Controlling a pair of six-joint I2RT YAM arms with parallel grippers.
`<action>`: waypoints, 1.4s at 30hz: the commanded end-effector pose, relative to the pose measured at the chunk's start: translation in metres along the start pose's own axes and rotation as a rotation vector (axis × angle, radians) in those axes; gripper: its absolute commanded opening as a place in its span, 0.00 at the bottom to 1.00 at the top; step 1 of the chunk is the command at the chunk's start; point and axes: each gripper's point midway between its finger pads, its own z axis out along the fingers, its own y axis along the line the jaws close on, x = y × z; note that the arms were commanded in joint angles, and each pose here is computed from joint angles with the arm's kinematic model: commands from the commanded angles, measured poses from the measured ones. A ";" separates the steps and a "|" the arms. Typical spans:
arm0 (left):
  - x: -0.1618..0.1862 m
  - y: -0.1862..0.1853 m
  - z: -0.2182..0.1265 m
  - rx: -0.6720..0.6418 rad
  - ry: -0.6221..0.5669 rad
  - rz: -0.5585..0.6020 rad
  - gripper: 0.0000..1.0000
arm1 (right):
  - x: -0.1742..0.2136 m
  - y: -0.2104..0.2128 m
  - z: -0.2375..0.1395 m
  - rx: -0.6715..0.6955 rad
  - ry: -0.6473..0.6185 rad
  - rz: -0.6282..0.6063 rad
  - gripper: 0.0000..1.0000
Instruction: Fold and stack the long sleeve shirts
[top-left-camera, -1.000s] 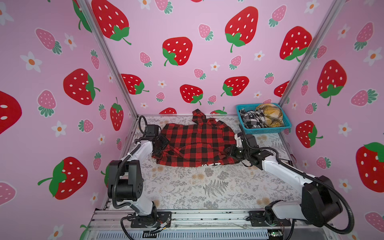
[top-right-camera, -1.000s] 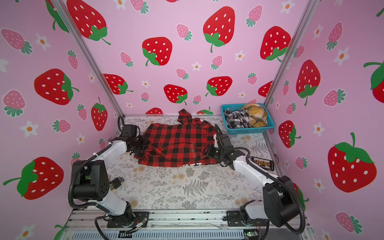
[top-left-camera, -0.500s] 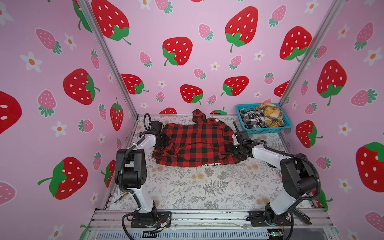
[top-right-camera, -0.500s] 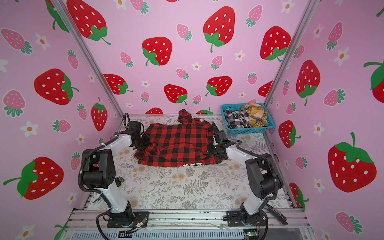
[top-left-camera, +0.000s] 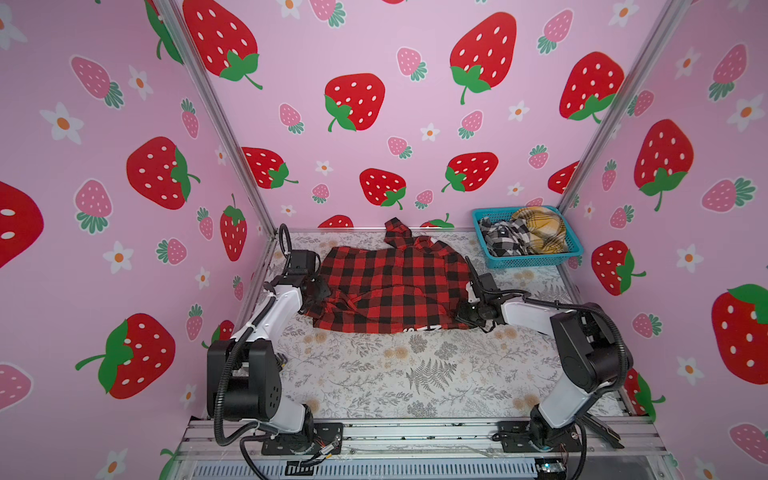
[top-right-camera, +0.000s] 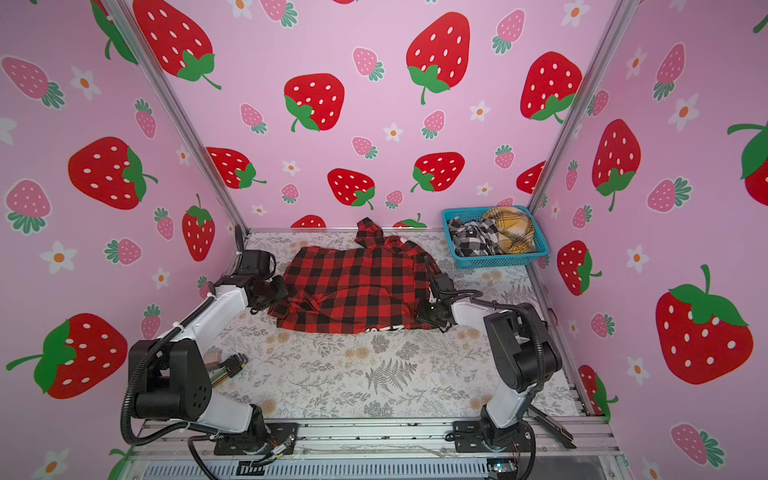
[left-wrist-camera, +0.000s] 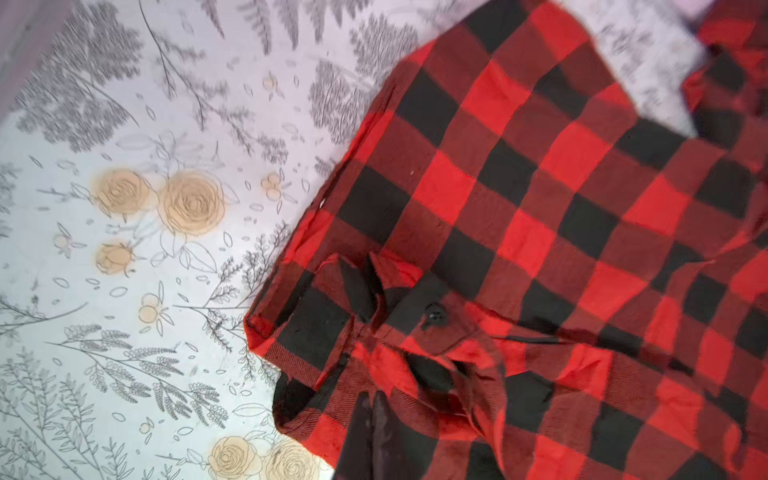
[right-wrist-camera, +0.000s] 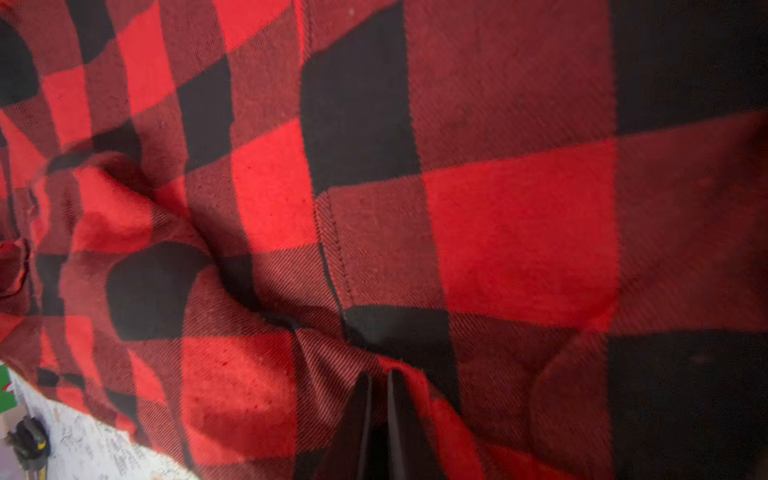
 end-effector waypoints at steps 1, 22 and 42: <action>0.007 -0.004 0.013 0.031 0.052 -0.006 0.08 | 0.004 -0.012 0.004 0.041 0.006 0.005 0.13; -0.006 -0.043 0.049 0.030 0.190 -0.127 0.51 | 0.015 -0.022 0.012 0.028 0.031 0.017 0.12; 0.009 -0.004 0.018 -0.134 0.147 0.124 0.01 | 0.017 -0.026 0.015 0.011 0.039 0.029 0.07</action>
